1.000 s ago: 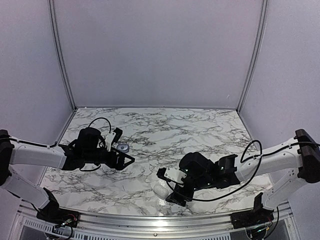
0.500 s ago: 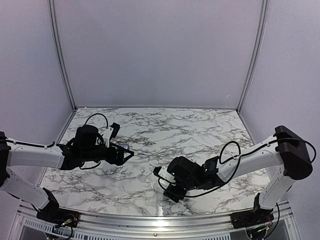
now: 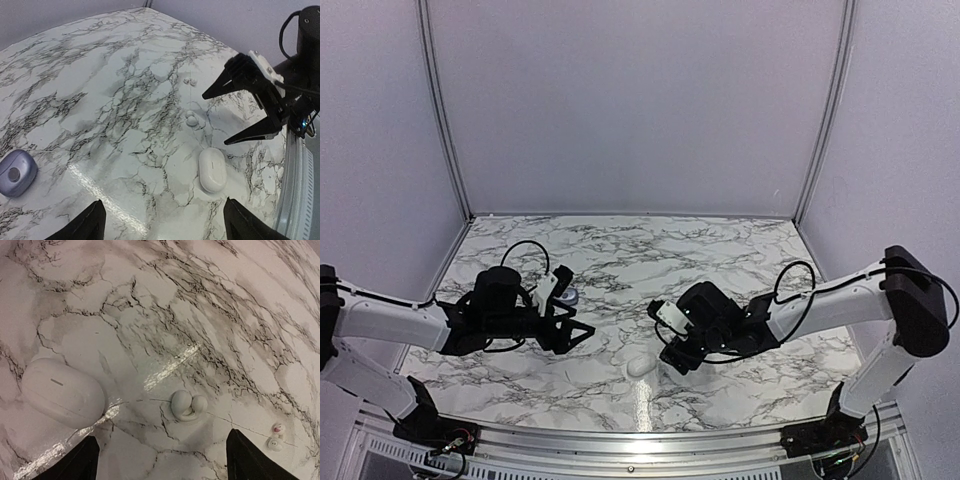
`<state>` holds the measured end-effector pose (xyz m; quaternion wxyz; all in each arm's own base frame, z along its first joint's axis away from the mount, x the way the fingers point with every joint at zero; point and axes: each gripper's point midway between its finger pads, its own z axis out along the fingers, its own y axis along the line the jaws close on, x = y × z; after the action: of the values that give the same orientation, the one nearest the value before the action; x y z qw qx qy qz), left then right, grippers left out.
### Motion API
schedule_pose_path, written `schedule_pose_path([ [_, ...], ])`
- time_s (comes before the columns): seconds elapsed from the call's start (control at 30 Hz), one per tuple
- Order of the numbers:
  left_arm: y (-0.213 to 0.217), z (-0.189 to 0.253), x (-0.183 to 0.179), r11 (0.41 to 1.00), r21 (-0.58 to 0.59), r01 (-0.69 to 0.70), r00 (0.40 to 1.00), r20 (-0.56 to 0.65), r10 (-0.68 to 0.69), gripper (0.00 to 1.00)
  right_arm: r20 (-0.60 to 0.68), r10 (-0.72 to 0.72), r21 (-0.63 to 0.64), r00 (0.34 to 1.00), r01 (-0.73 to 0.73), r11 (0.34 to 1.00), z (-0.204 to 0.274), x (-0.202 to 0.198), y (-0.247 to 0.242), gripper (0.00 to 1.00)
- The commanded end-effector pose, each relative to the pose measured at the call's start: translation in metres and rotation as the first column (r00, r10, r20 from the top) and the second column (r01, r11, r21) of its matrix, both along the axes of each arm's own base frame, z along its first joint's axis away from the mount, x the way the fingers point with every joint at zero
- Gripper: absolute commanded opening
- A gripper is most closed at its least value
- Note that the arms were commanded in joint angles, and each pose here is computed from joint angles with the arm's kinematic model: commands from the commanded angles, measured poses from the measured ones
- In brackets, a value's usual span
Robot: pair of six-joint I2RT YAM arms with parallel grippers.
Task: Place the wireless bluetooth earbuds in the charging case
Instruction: Move the charging case to the center of the board, then pick up the charging case from the center of the board.
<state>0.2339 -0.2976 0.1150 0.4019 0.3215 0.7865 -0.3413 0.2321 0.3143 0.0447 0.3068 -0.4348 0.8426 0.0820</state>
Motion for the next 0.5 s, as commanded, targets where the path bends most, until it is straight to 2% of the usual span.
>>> schedule_pose_path([
  [0.0, -0.027, 0.001, -0.016, 0.994, 0.021, 0.104, 0.991, 0.08, -0.105, 0.84, 0.018, -0.03, 0.159, 0.999, 0.027, 0.987, 0.041, 0.002, -0.003, 0.8],
  [0.17, -0.052, -0.017, -0.024, 0.987, 0.073, 0.14, 0.987, 0.063, -0.145, 0.84, 0.052, -0.108, 0.312, 0.993, 0.086, 0.946, 0.086, 0.011, -0.024, 0.82],
  [0.33, -0.071, -0.031, -0.029, 0.98, 0.126, 0.151, 0.984, 0.075, -0.161, 0.83, 0.09, -0.191, 0.408, 0.977, 0.138, 0.902, 0.112, 0.017, -0.048, 0.97],
  [0.47, -0.083, -0.044, -0.03, 0.974, 0.166, 0.156, 0.982, 0.083, -0.172, 0.81, 0.1, -0.257, 0.469, 0.961, 0.182, 0.864, 0.127, 0.021, -0.063, 0.99],
])
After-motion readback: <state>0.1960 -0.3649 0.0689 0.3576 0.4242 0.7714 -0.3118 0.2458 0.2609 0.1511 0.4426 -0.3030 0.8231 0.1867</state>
